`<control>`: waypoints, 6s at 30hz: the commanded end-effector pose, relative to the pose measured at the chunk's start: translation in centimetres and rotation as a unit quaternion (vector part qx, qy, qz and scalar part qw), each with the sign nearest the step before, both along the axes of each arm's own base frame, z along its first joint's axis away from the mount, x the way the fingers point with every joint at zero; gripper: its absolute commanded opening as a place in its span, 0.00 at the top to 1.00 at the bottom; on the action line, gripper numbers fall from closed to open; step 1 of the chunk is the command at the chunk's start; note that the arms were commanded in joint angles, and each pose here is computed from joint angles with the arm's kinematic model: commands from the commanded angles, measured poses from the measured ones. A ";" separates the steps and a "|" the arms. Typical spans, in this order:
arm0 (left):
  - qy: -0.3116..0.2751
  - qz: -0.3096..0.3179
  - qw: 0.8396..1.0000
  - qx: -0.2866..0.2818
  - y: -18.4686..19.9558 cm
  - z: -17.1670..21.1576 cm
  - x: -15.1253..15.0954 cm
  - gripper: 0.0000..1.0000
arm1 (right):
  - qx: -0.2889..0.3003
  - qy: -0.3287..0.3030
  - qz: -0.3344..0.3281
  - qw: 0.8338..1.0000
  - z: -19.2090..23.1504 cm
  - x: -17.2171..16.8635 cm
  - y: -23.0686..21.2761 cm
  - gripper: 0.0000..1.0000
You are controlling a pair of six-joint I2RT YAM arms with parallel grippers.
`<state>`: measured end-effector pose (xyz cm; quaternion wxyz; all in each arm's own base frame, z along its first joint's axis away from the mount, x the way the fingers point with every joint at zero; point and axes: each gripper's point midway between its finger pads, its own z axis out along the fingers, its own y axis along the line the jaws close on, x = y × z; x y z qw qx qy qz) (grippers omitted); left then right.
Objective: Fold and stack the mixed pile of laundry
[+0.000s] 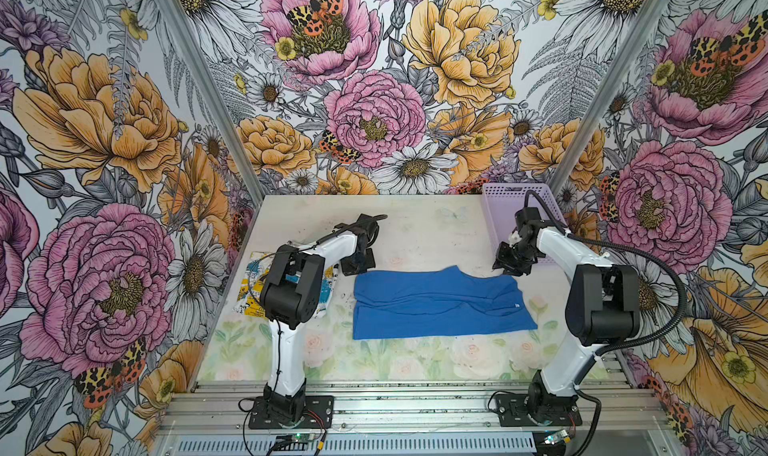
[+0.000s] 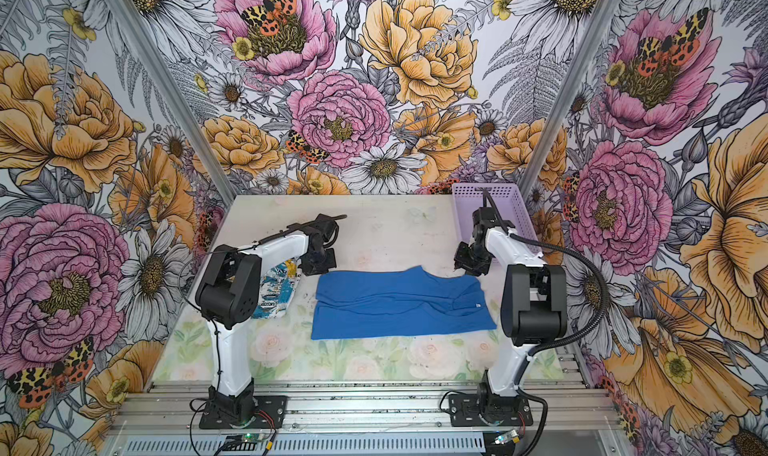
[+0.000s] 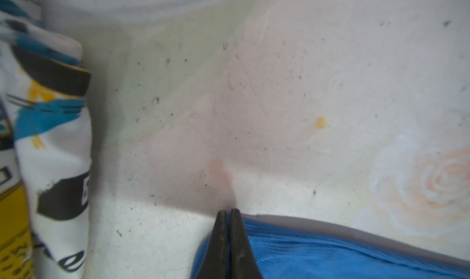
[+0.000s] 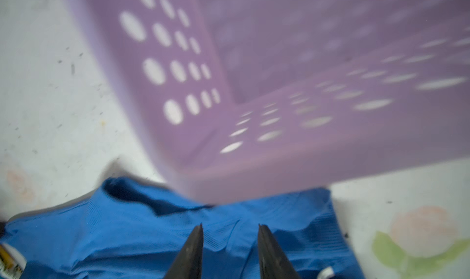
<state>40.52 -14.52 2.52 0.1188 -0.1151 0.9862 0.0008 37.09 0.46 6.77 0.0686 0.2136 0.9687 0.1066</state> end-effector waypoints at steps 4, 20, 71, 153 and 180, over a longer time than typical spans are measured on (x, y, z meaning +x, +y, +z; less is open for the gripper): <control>-0.021 0.008 1.000 0.003 0.8 1.9 -0.1 1.00 | 0.004 -0.049 0.024 0.999 0.1 3.1 1.0 0.62; -0.038 0.014 0.999 -0.013 0.5 3.1 1.0 1.00 | 0.100 -0.052 0.145 0.983 -1.0 6.7 12.5 0.60; -0.061 0.021 0.997 -0.034 0.4 3.5 3.7 1.00 | 0.123 -0.086 0.124 0.981 1.8 6.8 12.4 1.00; -0.087 0.007 0.993 -0.079 -0.9 2.8 -5.0 1.00 | 0.182 -0.060 0.119 0.974 1.7 -5.2 11.8 1.00; -0.071 -0.010 0.997 -0.029 -0.9 1.3 -7.5 1.00 | 0.166 -0.021 0.133 0.977 -1.2 -9.1 11.4 1.00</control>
